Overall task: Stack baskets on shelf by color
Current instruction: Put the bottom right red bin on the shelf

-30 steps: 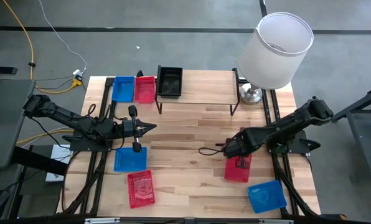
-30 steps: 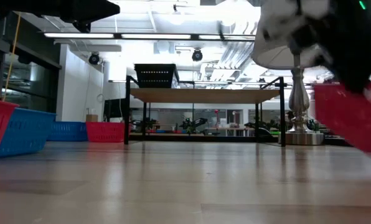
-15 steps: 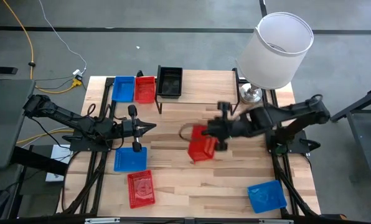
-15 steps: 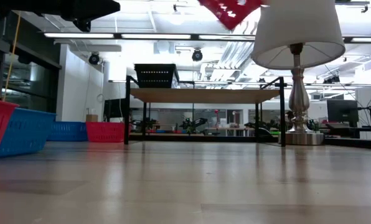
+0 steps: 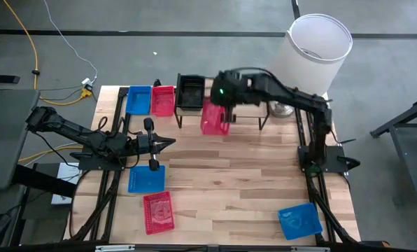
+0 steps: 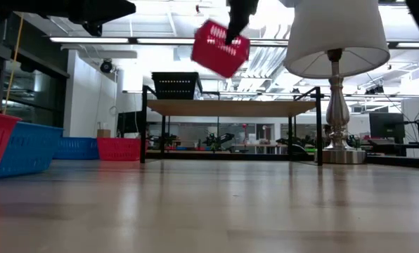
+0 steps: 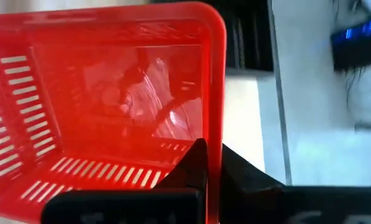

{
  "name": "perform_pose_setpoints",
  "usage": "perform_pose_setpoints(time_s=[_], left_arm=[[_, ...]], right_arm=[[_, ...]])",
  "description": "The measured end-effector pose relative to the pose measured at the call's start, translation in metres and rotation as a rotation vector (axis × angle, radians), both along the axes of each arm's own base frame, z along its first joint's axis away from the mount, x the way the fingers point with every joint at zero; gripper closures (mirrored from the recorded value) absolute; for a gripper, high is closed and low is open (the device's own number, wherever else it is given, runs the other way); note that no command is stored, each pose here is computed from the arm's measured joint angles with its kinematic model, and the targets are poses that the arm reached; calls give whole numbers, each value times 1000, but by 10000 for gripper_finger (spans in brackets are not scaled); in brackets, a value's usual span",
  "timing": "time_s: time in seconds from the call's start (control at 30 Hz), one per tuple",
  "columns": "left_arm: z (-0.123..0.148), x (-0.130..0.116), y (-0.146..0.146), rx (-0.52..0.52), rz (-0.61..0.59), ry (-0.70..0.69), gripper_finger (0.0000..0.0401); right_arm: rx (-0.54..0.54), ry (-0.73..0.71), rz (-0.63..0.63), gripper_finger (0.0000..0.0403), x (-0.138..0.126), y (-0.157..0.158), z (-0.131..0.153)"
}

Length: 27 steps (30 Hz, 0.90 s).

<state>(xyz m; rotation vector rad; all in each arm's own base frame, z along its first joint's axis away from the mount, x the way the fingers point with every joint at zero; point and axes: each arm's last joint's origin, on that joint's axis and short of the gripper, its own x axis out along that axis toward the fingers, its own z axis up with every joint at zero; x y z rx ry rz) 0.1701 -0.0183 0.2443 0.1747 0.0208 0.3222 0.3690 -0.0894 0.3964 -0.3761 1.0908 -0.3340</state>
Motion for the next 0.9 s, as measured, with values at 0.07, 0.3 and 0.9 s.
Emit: perform_pose_setpoints(time_s=[0.07,0.3,0.9], left_arm=[[0,0,0,-17,0,-5,401],[-4,0,0,-63,-7,14,401],[-5,0,0,-108,-6,14,401]], right_arm=[[29,42,-25,403,2,-17,-6],[58,114,-66,403,5,-52,-25],[59,102,-138,403,2,-84,-41]])
